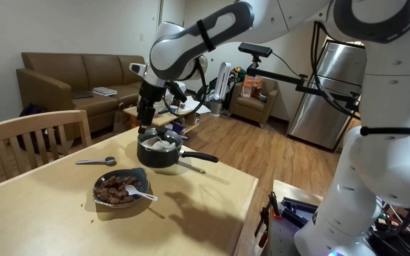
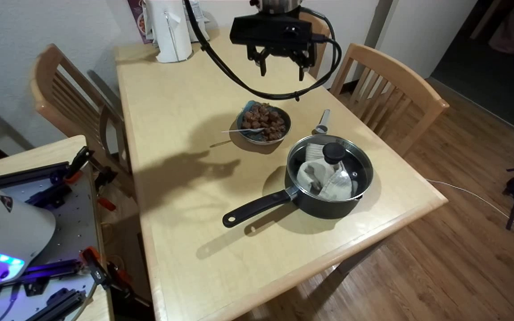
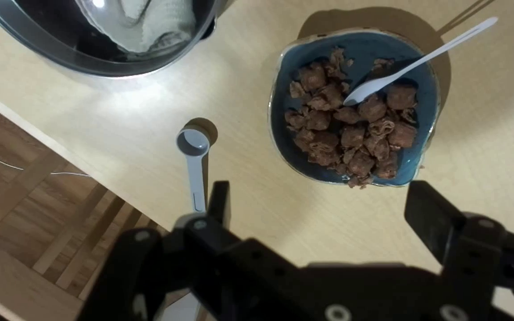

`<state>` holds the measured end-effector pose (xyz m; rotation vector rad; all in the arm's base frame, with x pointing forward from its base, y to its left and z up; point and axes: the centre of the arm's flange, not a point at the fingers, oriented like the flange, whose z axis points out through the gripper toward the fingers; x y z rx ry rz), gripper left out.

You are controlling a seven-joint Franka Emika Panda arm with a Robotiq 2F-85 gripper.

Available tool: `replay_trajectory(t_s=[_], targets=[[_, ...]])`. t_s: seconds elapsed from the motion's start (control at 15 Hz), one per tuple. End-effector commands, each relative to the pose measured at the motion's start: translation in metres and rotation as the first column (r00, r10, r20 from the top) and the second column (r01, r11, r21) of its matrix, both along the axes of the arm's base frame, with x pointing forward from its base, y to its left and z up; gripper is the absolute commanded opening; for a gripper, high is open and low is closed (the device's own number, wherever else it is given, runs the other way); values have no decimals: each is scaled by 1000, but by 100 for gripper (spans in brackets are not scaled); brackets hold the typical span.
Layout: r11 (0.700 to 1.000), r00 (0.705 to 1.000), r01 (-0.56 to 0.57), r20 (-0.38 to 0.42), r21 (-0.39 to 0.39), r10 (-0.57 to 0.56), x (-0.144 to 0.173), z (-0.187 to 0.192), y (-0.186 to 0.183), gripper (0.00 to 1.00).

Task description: Put the gray spoon in the bowl

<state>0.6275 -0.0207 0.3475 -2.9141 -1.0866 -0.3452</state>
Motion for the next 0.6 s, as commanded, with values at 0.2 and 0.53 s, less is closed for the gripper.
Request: replay_trajectory(t_s=[0.2, 0.53], targets=[[989, 989, -145, -34, -31, 144, 29, -2, 4, 100], [945, 945, -298, -183, -134, 272, 106, -11, 14, 100]])
